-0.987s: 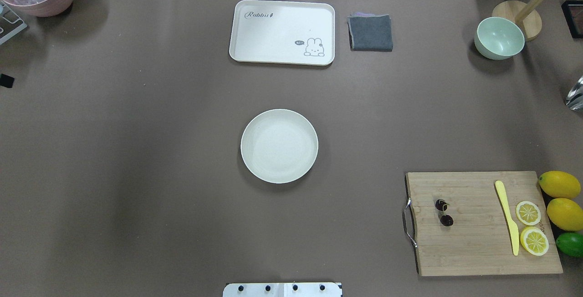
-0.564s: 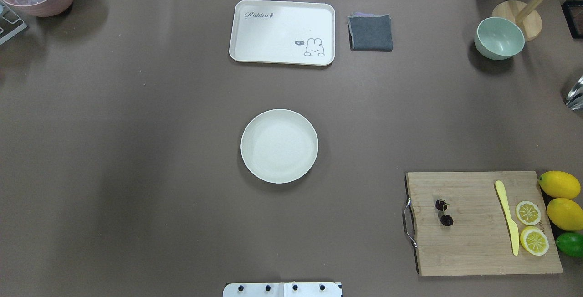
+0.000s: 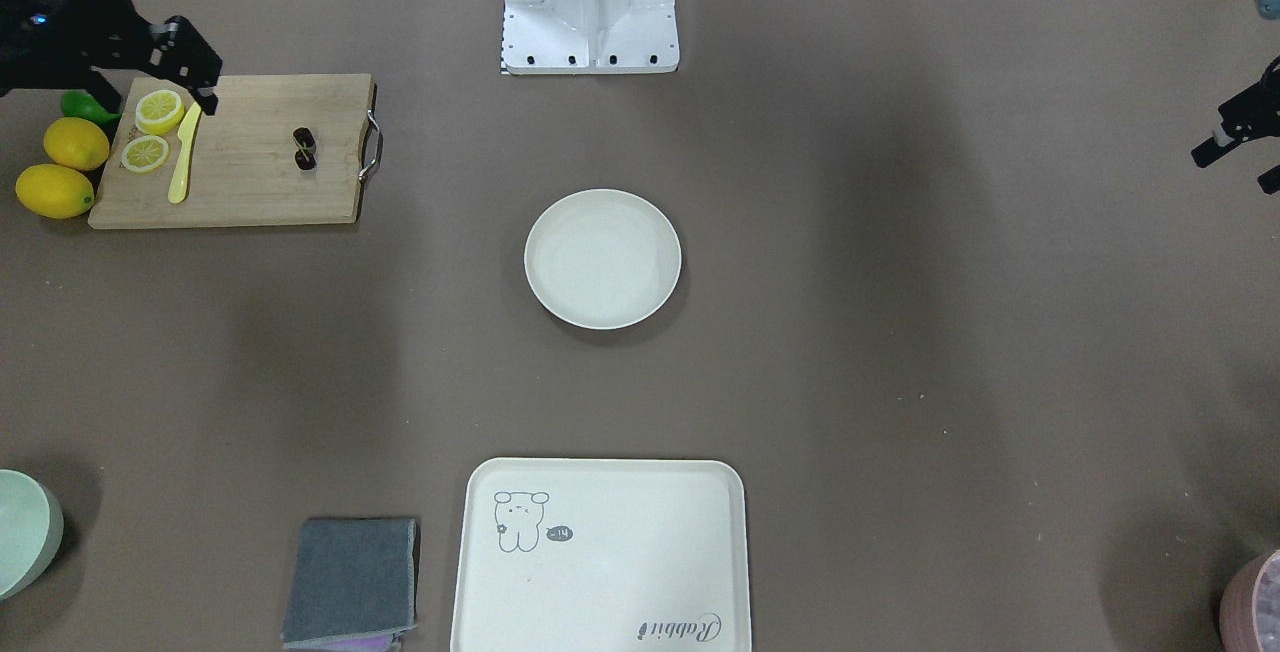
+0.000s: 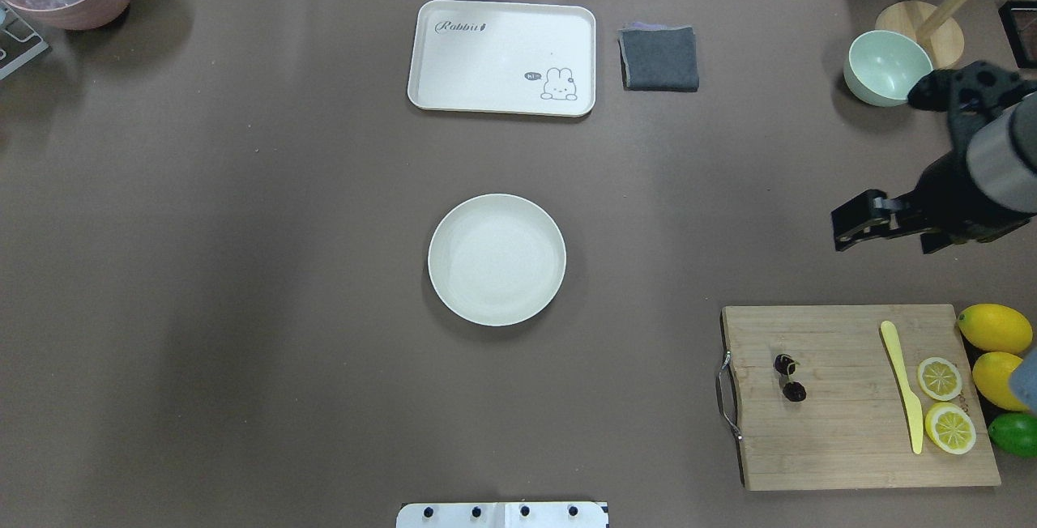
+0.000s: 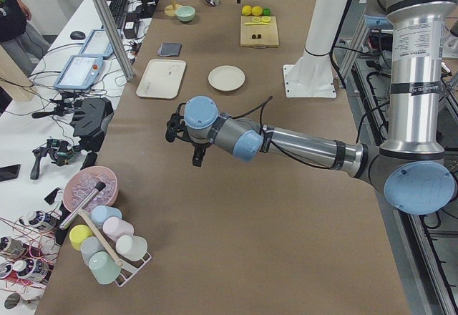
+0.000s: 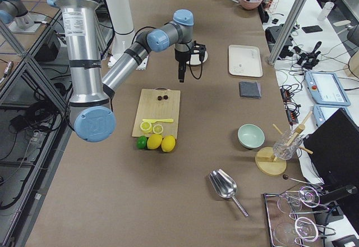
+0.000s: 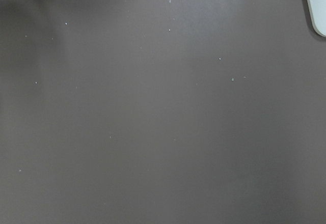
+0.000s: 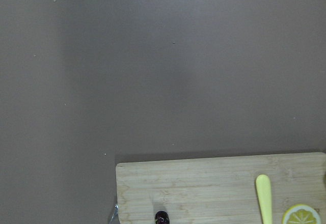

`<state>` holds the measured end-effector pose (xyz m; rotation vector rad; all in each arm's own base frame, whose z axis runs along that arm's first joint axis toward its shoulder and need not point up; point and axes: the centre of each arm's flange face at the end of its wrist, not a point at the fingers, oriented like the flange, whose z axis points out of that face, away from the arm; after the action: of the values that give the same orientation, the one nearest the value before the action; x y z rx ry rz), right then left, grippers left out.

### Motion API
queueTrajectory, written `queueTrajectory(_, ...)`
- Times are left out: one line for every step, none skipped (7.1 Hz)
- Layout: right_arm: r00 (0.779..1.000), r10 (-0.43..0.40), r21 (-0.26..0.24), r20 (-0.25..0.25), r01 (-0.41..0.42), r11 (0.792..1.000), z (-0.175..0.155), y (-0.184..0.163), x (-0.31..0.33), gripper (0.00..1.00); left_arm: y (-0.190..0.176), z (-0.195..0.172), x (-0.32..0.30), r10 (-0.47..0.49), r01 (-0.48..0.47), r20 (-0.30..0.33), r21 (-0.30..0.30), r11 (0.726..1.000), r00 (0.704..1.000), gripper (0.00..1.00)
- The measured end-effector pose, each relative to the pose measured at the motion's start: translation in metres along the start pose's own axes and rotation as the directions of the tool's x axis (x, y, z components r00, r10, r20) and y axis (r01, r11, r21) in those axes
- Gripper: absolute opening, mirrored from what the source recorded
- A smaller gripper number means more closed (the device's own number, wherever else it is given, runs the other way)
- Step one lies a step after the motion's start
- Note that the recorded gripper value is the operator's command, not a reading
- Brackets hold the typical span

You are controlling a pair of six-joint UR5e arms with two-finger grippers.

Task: Place red cherry on plate
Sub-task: 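Lower the right gripper onto the dark cherries on the cutting board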

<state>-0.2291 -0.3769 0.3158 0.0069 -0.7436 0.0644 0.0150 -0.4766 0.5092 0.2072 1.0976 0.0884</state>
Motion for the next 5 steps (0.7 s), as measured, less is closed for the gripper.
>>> queueTrajectory(1.0,0.012,0.015,-0.027,-0.012,1.0,0.027,0.019,-0.022,0.98,0.0,0.0,-0.001,-0.002,0.002,-0.001,-0.001,1.0,1.0,0.98)
queueTrajectory(0.998,0.02,0.031,-0.055,-0.018,0.999,0.051,0.035,-0.036,0.97,0.0,0.001,-0.002,-0.003,0.003,-0.001,-0.002,1.0,1.0,0.98)
queueTrajectory(0.997,0.025,0.047,-0.069,-0.021,0.999,0.075,0.046,-0.042,0.95,0.0,0.001,-0.001,-0.003,0.003,-0.001,-0.002,1.0,1.0,0.98)
queueTrajectory(0.997,0.026,0.063,-0.07,-0.021,0.998,0.101,0.052,-0.039,0.94,-0.001,0.001,-0.001,-0.002,0.002,-0.002,-0.002,1.0,1.0,0.98)
queueTrajectory(0.998,0.028,0.08,-0.058,-0.023,0.997,0.126,0.056,-0.032,0.94,-0.002,0.001,0.0,0.0,0.0,-0.002,-0.001,1.0,1.0,0.98)
